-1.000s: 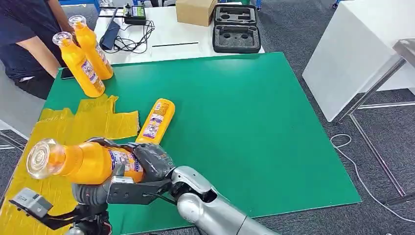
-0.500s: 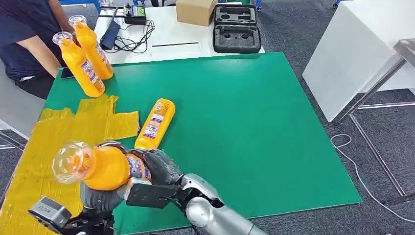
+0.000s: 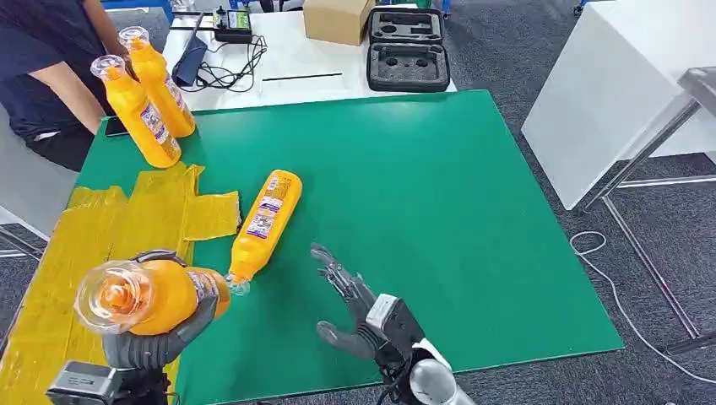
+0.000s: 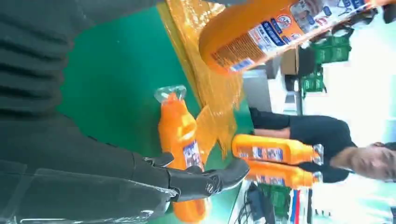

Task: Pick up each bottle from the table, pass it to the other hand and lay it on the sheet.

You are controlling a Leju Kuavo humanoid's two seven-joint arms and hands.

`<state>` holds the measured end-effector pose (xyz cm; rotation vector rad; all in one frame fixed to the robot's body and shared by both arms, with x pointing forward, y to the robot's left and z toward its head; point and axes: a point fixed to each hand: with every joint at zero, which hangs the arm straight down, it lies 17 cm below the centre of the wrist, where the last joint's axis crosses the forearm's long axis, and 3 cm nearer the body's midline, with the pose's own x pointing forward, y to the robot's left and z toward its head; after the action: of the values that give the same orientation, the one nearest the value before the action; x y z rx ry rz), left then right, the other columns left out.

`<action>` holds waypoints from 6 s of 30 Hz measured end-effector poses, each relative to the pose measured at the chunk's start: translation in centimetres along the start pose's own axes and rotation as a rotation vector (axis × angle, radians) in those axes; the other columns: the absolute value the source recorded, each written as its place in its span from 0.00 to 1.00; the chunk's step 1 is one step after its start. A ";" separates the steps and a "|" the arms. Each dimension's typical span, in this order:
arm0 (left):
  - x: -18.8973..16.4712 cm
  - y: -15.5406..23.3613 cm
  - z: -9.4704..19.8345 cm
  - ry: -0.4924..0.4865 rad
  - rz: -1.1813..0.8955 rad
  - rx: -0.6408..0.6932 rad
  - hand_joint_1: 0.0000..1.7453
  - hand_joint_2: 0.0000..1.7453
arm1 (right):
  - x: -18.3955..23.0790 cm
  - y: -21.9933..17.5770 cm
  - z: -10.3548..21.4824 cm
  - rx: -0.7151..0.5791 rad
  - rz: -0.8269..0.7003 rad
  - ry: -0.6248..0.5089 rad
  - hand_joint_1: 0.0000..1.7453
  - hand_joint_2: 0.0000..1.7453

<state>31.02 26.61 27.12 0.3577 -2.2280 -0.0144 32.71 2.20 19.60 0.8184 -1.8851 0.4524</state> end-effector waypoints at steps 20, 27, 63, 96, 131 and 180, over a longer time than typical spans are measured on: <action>-2.5 6.3 -1.2 -0.181 -1.034 0.051 1.00 1.00 | 6.5 -3.2 5.3 -0.098 -0.196 -0.194 0.00 0.00; -10.6 6.4 -1.7 -0.087 -1.187 -0.084 1.00 1.00 | 7.1 -2.5 4.1 -0.025 -0.227 -0.221 0.00 0.00; -24.9 6.1 3.0 0.218 -1.310 -0.340 1.00 1.00 | 7.6 -3.1 0.2 0.052 -0.267 -0.235 0.00 0.00; -27.0 8.1 6.4 0.207 -1.373 -0.482 0.00 0.00 | 4.9 -4.2 -0.7 0.028 -0.353 -0.194 0.00 0.00; -4.1 11.6 -1.6 -0.125 -0.492 0.311 0.00 0.00 | 1.3 -8.6 -5.0 -0.047 0.104 -0.020 0.00 0.00; 0.7 4.6 -9.7 -0.338 -0.063 0.149 0.00 0.00 | 6.1 -25.8 -1.4 -0.090 1.008 0.164 0.00 0.00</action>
<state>36.87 31.89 34.45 0.5398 -2.5584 0.0624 50.21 -17.08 24.51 -0.2938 -2.0325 0.9904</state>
